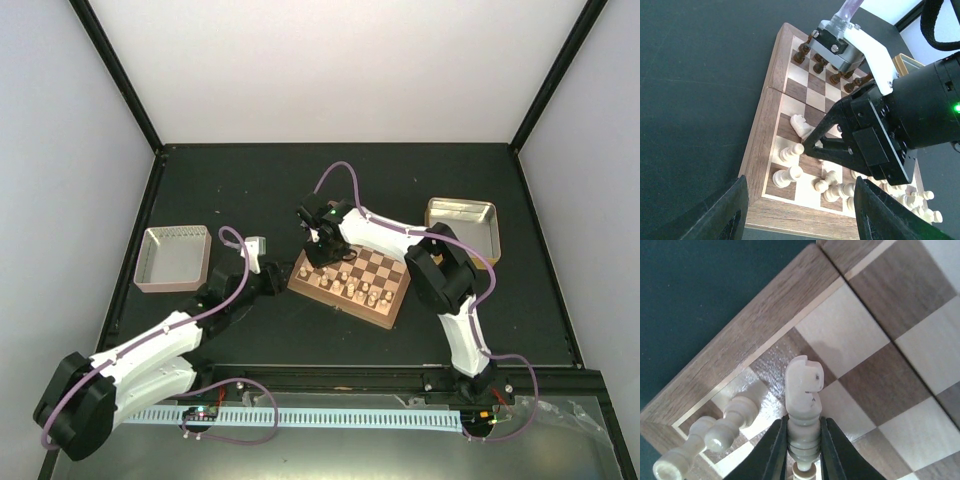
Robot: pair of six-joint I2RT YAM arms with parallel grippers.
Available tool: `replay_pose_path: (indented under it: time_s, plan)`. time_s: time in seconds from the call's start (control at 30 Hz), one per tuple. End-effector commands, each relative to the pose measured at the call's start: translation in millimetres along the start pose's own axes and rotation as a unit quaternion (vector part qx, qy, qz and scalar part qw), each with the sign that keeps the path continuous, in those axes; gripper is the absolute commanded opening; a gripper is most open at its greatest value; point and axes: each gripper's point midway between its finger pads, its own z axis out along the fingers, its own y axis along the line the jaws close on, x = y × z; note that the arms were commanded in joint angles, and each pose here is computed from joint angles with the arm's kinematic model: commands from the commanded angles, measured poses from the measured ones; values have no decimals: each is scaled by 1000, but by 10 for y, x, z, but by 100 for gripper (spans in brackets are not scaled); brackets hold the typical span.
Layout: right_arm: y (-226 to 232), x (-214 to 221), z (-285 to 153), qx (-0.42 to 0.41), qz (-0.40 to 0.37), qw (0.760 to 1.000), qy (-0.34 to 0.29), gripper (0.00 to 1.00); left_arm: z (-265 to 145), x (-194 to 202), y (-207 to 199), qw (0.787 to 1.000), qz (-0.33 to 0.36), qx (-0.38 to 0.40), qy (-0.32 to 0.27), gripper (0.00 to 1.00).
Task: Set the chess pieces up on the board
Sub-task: Pick up the chess piece from the chessboard.
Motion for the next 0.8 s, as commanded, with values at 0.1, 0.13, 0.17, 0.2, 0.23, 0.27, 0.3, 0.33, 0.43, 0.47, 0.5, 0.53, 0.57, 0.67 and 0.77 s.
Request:
replay_pose_path:
  time_s: [0.1,0.13,0.17,0.2,0.23,0.27,0.3,0.33,0.43,0.47,0.5,0.53,0.57,0.67,0.77]
  plan:
    - [-91,-214,-10,22,5,998,-51,11,-45,-59,21,1000,-7,-5,-11,60]
    - [-84,-262,-59,17,1,998,-67,10,-51,-69,16,1000,-10,-4,-12,60]
    - [-95,-307,-113,11,-1,996,-83,9,-59,-88,7,1000,-12,-3,-15,60]
    - [-100,-362,-189,2,-5,995,-104,8,-69,-113,-9,1000,-16,1,-19,61]
    - [-81,-415,-282,-13,-13,992,-124,8,-80,-141,-23,999,-21,4,-24,61]
    - [-68,-450,-361,-30,-20,989,-141,7,-99,-187,-54,999,-27,11,-33,62]
    - [-53,-501,-463,-47,-30,985,-164,7,-115,-222,-77,999,-33,17,-38,62]
    - [-49,-540,-554,-65,-40,980,-183,7,-134,-263,-122,998,-40,28,-40,63]
    - [24,-569,-855,-140,-80,959,-232,7,-190,-426,-313,996,-49,66,-42,66]
    - [60,-564,-946,-161,-98,951,-246,7,-207,-468,-386,995,-50,80,-38,68]
    - [100,-548,-1043,-179,-120,941,-260,6,-224,-513,-467,994,-50,94,-34,68]
    - [142,-525,-1128,-191,-149,931,-274,6,-238,-548,-546,992,-49,110,-28,69]
    - [172,-517,-1210,-195,-171,921,-290,6,-251,-578,-621,991,-49,125,-21,69]
    - [229,-445,-1361,-198,-222,901,-315,5,-268,-643,-836,984,-52,169,7,70]
    - [280,-386,-1506,-199,-266,882,-334,5,-280,-702,-1058,973,-61,218,41,72]
